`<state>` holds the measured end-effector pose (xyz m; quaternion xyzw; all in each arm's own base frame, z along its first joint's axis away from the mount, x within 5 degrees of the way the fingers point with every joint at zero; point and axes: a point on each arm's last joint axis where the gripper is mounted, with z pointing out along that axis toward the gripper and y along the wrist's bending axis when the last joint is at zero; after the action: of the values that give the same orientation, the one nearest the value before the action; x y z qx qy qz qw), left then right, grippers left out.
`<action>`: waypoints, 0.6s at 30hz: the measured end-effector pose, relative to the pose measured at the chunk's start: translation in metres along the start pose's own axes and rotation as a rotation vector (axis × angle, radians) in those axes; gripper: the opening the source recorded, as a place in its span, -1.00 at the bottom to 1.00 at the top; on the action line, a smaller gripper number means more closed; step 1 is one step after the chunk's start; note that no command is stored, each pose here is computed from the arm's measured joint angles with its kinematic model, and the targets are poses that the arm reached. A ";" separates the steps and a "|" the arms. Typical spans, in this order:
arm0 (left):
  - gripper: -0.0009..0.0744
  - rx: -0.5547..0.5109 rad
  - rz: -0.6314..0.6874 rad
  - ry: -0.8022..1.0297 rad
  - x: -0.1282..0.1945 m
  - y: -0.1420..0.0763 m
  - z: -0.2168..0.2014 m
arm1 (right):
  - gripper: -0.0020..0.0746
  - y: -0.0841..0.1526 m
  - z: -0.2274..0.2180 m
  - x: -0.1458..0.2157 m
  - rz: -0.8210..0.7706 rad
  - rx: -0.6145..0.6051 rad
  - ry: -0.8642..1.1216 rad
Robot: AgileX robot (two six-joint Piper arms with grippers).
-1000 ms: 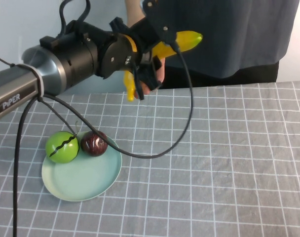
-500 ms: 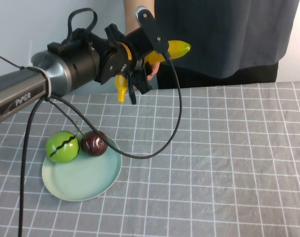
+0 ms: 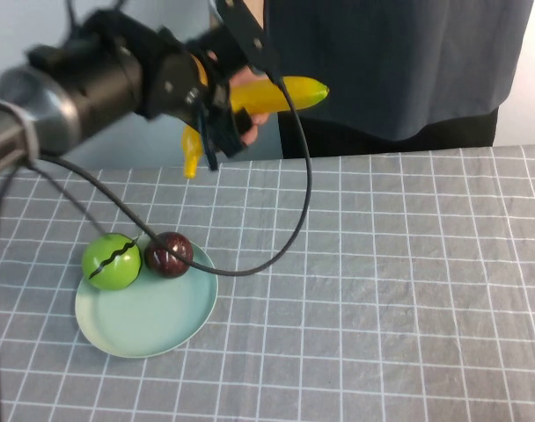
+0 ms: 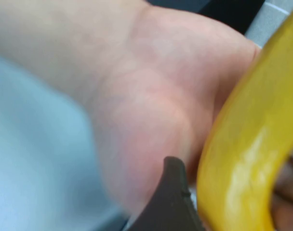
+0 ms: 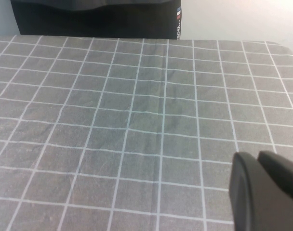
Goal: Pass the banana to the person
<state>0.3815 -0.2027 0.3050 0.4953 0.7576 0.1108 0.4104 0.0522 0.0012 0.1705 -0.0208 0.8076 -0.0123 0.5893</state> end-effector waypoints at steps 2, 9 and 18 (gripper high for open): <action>0.45 -0.012 -0.045 0.004 -0.002 0.007 -0.023 | -0.97 0.000 0.000 0.000 0.000 0.000 0.000; -0.20 -0.033 -0.260 -0.083 0.006 0.000 -0.127 | -0.97 0.000 0.000 0.000 0.000 0.000 0.000; -0.96 -0.077 -0.489 -0.217 0.090 -0.040 -0.240 | -0.97 0.000 0.000 0.000 0.000 0.000 0.000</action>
<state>0.1642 -0.0894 0.3895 0.2908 0.8016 -0.0167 0.5222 0.0522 0.0012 0.1705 -0.0208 0.8076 -0.0123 0.5893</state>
